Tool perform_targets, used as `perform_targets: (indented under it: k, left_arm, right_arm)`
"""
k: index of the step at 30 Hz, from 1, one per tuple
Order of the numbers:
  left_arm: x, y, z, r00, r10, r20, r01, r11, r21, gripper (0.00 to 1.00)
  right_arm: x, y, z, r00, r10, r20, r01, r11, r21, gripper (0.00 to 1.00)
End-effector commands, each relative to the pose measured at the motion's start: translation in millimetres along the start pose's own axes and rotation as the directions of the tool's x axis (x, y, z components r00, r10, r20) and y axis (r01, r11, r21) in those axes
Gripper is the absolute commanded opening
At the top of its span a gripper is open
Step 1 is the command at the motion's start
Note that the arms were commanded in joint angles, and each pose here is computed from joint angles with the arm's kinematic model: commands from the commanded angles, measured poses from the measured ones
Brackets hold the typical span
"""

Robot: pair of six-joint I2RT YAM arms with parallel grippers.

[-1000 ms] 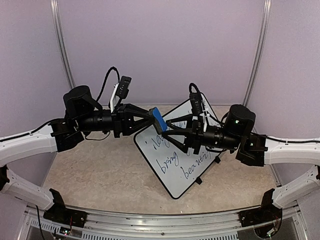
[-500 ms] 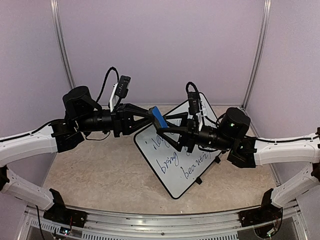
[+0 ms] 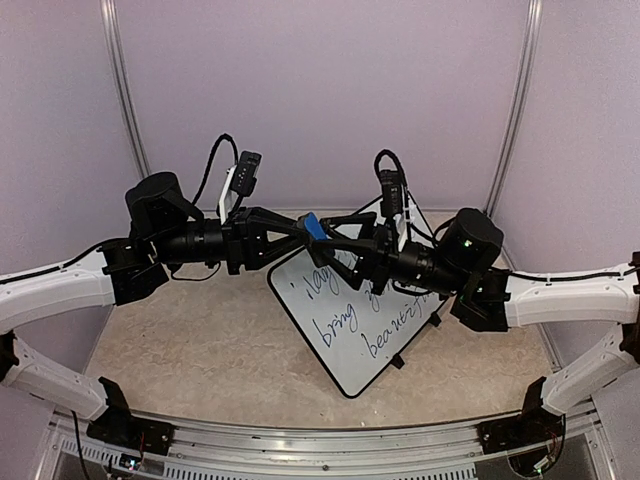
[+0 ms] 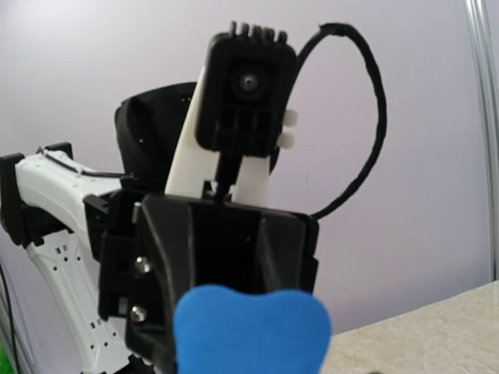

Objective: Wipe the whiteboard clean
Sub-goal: Pass from the left arm to the right

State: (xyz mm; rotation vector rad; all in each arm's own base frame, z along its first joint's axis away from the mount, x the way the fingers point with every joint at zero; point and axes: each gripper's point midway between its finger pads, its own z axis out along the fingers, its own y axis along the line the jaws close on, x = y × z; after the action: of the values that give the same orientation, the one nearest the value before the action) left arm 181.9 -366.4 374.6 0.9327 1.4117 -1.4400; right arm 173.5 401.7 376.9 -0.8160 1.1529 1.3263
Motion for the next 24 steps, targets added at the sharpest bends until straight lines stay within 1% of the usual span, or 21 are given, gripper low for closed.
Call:
perform_targets:
  k: [1, 3, 10, 12, 18, 20, 22, 24]
  left_arm:
    - [-6, -4, -4, 1.0, 0.022, 0.023, -0.022, 1.0, 0.008, 0.19]
    - [-6, -5, -4, 0.999, 0.023, 0.024, -0.023, 1.0, 0.007, 0.19]
    - [-7, -5, -5, 0.999, 0.024, 0.028, -0.024, 1.0, 0.006, 0.19]
    - [-7, -5, -5, 0.999, 0.024, 0.027, -0.024, 1.0, 0.006, 0.19]
    - [-8, -4, -5, 0.999, 0.024, 0.03, -0.024, 1.0, 0.0, 0.2]
    - [-8, -4, -5, 0.999, 0.024, 0.032, -0.024, 1.0, -0.005, 0.22]
    - [-8, -3, -6, 0.999, 0.025, 0.034, -0.024, 1.0, -0.008, 0.25]
    - [-9, -4, -6, 0.999, 0.026, 0.036, -0.026, 1.0, -0.008, 0.28]
  right_arm:
    - [-12, -4, 3, 0.999, -0.007, 0.041, 0.007, 1.0, 0.009, 0.57]
    - [-12, -4, 4, 0.999, -0.007, 0.041, 0.007, 1.0, 0.007, 0.54]
    - [-5, -7, 5, 1.0, 0.013, 0.024, -0.013, 1.0, 0.009, 0.54]
    - [-5, -6, 5, 1.0, 0.015, 0.026, -0.015, 1.0, 0.006, 0.52]
    - [-5, -6, 6, 1.0, 0.013, 0.021, -0.013, 1.0, 0.005, 0.34]
    - [-3, -5, 6, 1.0, 0.019, 0.015, -0.019, 1.0, -0.002, 0.28]
    - [-1, -4, 6, 1.0, 0.026, 0.009, -0.026, 1.0, -0.009, 0.24]
    - [1, -3, 6, 0.999, 0.033, 0.001, -0.033, 0.999, -0.018, 0.18]
